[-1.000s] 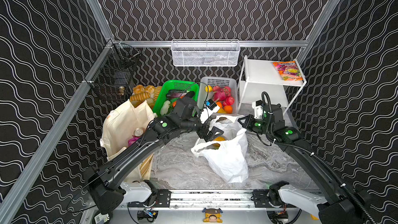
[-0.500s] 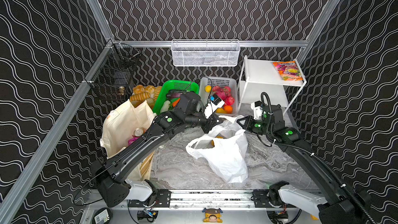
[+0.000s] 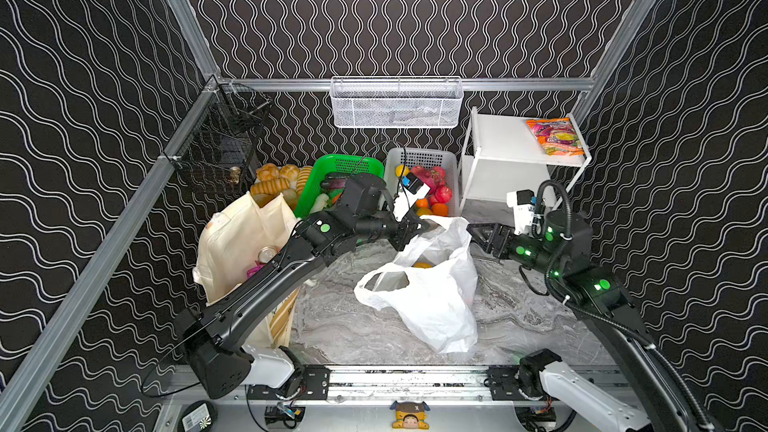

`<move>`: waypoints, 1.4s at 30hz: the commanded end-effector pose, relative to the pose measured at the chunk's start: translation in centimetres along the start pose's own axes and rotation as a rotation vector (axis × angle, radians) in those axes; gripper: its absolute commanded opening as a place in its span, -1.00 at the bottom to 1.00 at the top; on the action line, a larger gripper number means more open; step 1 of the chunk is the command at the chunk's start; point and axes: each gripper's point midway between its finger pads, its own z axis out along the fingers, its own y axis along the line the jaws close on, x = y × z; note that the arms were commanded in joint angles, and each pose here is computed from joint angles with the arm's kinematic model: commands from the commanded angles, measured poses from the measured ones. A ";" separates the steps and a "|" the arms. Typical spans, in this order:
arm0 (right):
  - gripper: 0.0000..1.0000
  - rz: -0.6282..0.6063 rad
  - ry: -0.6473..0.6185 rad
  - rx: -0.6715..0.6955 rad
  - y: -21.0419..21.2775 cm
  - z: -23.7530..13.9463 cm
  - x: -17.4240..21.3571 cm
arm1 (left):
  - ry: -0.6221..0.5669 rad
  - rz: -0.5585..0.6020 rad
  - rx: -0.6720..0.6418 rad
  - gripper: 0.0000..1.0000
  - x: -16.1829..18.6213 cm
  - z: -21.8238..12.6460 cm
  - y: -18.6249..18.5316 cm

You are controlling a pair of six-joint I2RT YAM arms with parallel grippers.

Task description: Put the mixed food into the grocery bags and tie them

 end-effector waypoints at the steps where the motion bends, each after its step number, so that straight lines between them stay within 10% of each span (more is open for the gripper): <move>1: 0.04 -0.103 0.006 -0.177 3.4 -1.1 0.4 | -0.008 -0.024 -0.016 -1.00 -0.4 -0.3 0.3; 7: 0.01 -0.212 0.112 -0.266 6.3 -0.2 3.6 | 0.001 -0.047 -0.010 -1.00 -0.2 -0.2 0.5; 19: 0.42 -0.870 0.044 -0.253 13.4 4.8 10.6 | 0.011 -0.069 0.029 -1.00 0.0 0.0 0.0; 27: 0.45 -0.972 0.019 -0.188 13.0 8.4 12.1 | 0.010 -0.071 0.036 -1.00 0.0 -0.2 -0.2; 29: 0.28 -0.980 0.040 -0.178 12.8 9.1 12.6 | 0.009 -0.074 0.041 -1.00 -0.1 -0.3 -0.3; 34: -0.90 -0.903 0.016 -0.122 12.2 8.9 11.7 | -0.013 -0.079 0.012 -1.00 -0.7 -1.0 -0.1; 42: -1.00 -0.652 -0.247 -0.168 12.3 1.2 5.8 | -0.130 -0.103 -0.081 -1.00 -3.5 -6.2 -0.9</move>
